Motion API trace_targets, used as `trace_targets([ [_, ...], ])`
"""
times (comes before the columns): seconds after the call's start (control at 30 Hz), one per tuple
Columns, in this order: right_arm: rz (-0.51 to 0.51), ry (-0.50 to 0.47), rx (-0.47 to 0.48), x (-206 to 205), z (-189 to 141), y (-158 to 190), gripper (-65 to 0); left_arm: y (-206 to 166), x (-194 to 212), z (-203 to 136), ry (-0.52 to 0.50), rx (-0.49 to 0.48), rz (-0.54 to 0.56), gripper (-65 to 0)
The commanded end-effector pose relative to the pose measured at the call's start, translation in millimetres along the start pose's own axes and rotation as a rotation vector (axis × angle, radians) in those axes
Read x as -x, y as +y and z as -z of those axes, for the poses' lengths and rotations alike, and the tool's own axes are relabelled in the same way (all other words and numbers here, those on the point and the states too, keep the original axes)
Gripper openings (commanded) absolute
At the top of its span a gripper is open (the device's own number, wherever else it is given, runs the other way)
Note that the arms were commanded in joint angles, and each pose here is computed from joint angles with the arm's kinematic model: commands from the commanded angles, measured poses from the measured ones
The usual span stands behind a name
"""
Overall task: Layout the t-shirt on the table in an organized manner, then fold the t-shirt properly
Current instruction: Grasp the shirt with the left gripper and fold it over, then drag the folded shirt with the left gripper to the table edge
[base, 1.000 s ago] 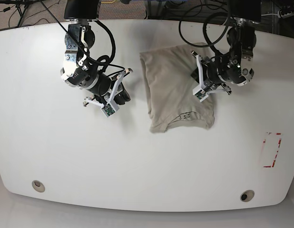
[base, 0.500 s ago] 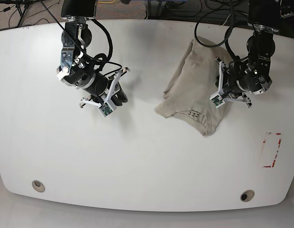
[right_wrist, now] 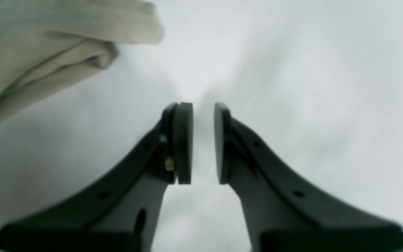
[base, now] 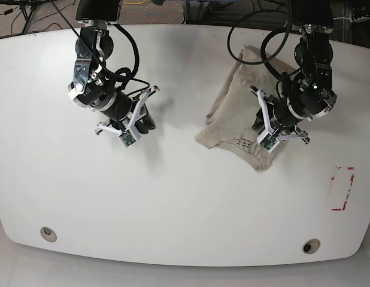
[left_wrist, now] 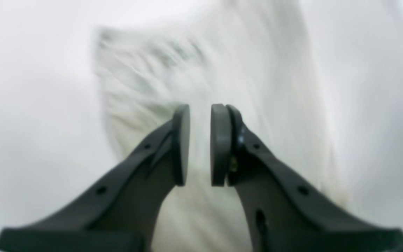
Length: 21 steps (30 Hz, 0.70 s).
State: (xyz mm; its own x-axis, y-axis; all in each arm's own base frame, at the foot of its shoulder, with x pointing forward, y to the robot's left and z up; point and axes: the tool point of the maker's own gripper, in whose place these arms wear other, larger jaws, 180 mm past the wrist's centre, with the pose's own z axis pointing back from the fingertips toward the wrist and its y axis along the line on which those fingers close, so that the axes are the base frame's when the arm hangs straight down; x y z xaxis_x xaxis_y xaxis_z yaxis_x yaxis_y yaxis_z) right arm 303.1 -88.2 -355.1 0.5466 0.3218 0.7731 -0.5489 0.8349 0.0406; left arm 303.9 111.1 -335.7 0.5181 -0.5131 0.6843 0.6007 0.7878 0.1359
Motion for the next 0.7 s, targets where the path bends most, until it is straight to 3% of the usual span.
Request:
trace_targets([
  [0.0, -0.01, -0.056, 0.018, -15.8, -6.0, -7.5, -54.1, -3.0, -13.4, 7.3, -0.098, -0.03, -0.061, -55.3],
  [0.13, 0.002, -0.057, 0.038, -14.6, -8.7, -14.8, -54.1, -12.0, -10.9, 30.7, -0.153, -0.029, -0.151, -55.3],
  [0.4, 0.003, -0.055, 0.043, -13.9, -9.3, -16.6, -54.1, -26.7, 38.2, 68.4, -0.068, 0.012, -0.228, -55.3],
  [0.67, 0.022, -0.063, 0.065, -13.2, -13.8, -25.1, -54.1, 12.5, 96.7, 52.5, 0.047, -0.068, -0.263, -55.3],
])
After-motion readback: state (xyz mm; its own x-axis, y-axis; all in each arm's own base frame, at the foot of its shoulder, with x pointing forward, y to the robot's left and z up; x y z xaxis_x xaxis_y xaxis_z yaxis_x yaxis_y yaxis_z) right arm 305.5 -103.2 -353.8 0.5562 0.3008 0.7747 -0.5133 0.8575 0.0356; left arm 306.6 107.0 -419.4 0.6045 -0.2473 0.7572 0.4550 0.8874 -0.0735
